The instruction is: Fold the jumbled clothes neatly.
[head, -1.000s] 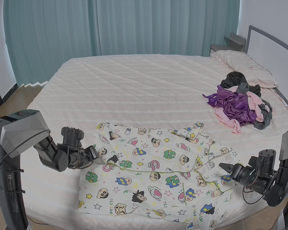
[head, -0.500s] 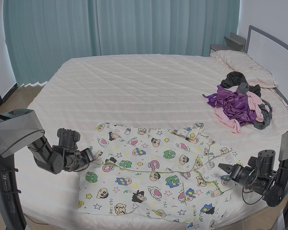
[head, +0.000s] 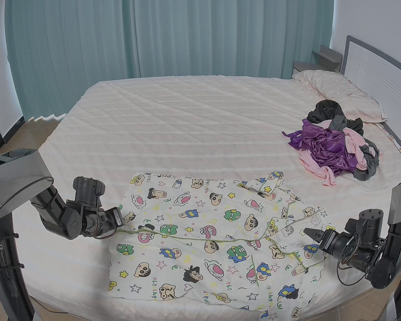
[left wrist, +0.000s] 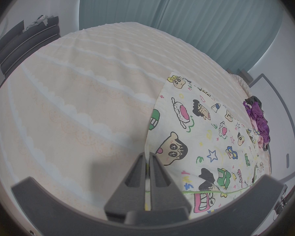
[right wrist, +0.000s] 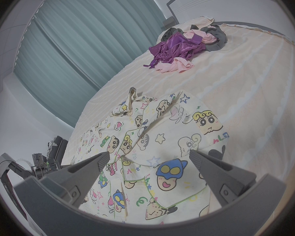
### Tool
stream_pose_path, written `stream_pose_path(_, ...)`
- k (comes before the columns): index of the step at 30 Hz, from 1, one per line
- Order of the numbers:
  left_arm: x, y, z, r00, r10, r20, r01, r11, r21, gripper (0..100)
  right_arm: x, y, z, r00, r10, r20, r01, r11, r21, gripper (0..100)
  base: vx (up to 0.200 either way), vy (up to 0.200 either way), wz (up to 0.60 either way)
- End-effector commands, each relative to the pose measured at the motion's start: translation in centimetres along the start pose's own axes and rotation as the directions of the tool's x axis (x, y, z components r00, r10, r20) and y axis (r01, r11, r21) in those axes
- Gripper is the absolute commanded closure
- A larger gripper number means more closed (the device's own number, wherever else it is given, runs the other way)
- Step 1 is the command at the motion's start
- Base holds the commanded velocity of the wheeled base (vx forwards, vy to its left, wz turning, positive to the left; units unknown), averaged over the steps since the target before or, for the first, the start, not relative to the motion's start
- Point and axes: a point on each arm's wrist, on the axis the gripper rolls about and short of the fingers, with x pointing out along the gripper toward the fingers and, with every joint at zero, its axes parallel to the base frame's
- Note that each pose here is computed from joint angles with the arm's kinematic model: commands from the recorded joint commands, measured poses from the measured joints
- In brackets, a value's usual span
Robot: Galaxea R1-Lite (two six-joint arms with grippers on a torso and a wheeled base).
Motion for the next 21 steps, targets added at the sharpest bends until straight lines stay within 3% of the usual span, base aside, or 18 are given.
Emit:
stream_pose_path(1,0.4,0.1,-0.1,1.000,0.003,-0.003,-0.003,1.000,0.004,100,-0.3,-0.1,-0.2,1.000,-0.005,-0.009,0.005,1.000,-0.001,0,0.000,0.000,0.00)
stream_pose_path(5,0.7,-0.2,0.2,1.000,-0.003,0.006,0.003,1.000,0.002,100,-0.3,-0.1,-0.2,1.000,-0.003,-0.007,0.003,1.000,-0.001,0,0.000,0.000,0.00)
stream_pose_path(6,0.7,-0.3,0.3,1.000,-0.004,0.008,0.004,1.000,0.000,0,-0.3,-0.1,-0.2,1.000,-0.003,-0.007,0.003,1.000,-0.001,0,0.000,0.000,0.00)
stream_pose_path(14,-0.6,1.2,1.3,0.999,0.011,0.032,-0.009,0.998,-0.070,0,-0.7,0.3,0.3,1.000,0.010,0.027,-0.011,1.000,0.022,0,0.000,0.000,0.00)
stream_pose_path(16,-2.3,2.2,1.8,0.999,0.007,0.046,-0.003,0.995,-0.097,0,-0.9,0.9,1.0,0.997,0.044,0.063,-0.046,0.998,0.037,0,0.000,0.000,0.00)
stream_pose_path(21,-7.4,2.5,1.1,0.997,-0.038,0.072,0.046,0.993,-0.107,0,0.1,2.7,1.5,0.988,0.123,0.097,-0.126,0.992,0.029,0,0.000,0.000,0.00)
